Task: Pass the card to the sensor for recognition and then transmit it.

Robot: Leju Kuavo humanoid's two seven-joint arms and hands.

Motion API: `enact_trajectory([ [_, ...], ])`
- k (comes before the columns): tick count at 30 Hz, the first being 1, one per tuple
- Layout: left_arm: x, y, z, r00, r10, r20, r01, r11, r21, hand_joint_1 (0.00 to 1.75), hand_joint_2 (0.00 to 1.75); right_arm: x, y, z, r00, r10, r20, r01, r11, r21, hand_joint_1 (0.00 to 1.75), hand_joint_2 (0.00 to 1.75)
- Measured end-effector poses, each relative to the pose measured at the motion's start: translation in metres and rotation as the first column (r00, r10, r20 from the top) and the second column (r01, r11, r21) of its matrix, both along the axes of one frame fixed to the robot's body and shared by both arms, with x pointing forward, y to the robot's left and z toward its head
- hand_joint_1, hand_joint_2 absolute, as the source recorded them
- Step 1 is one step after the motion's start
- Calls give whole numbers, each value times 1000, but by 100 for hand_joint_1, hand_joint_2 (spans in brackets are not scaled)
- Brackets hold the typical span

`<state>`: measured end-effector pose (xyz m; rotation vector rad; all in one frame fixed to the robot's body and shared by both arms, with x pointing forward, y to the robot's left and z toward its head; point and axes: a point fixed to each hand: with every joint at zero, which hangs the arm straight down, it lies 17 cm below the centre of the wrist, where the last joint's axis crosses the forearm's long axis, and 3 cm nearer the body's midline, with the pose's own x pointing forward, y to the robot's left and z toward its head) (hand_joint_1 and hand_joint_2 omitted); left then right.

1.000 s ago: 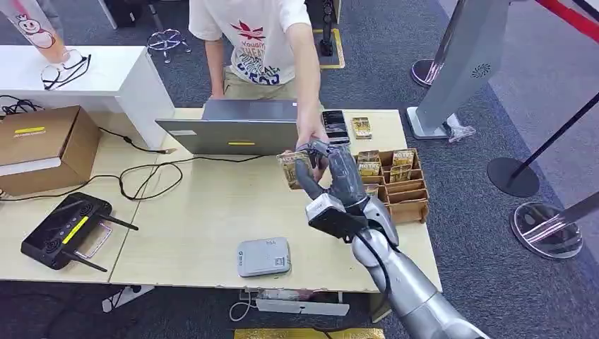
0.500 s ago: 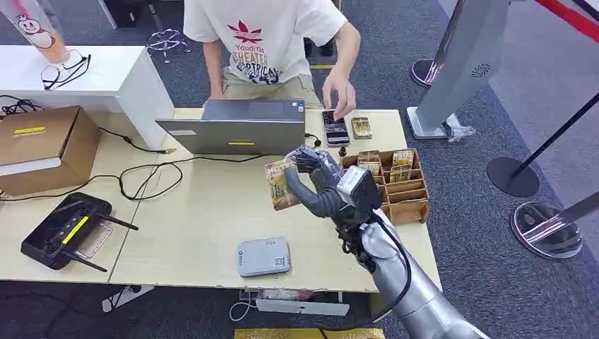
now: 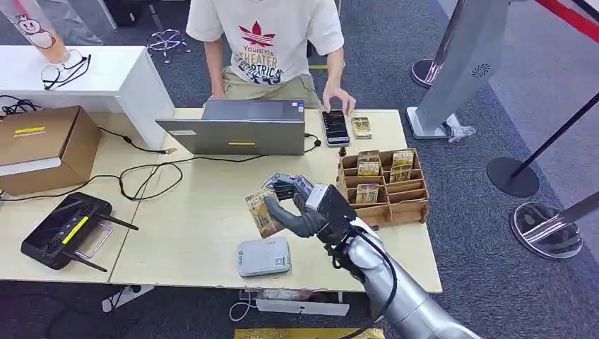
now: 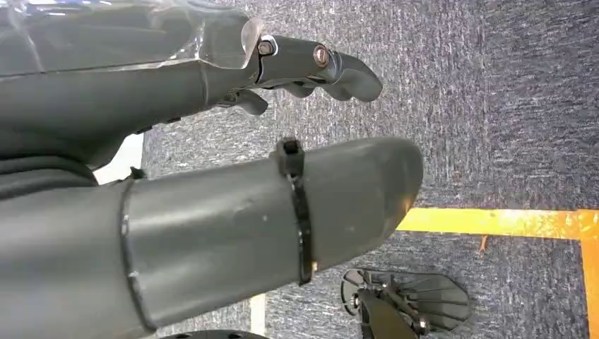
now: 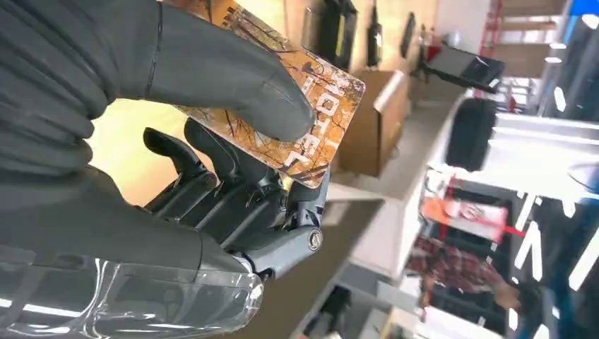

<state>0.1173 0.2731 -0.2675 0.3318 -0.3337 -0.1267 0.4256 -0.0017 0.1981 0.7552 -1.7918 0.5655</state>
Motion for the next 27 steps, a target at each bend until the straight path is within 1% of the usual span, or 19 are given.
enact_trajectory([
  [7, 3, 0, 1, 1000, 0, 4, 0, 1000, 1, 0, 0, 2, 12, -36, 997, 10, -74, -15, 998, -64, 175, 175],
  [12, 6, 0, 1, 1000, -1, 8, 1, 1000, 1, 0, 0, 7, 13, -62, 993, -15, -120, 1, 993, -119, 175, 175],
  [15, 8, -1, 2, 1000, -5, 11, 5, 1000, 1, 0, 0, 9, 14, -78, 989, -16, -145, -8, 987, -158, 175, 175],
  [22, 9, -2, 2, 1000, -9, 12, 9, 1000, -6, 0, 0, 1, 22, -112, 980, 6, -201, -52, 972, -228, 175, 175],
  [27, 9, -2, 2, 1000, -11, 13, 11, 1000, -7, 0, 0, -3, 24, -126, 973, 7, -229, -67, 964, -256, 175, 175],
])
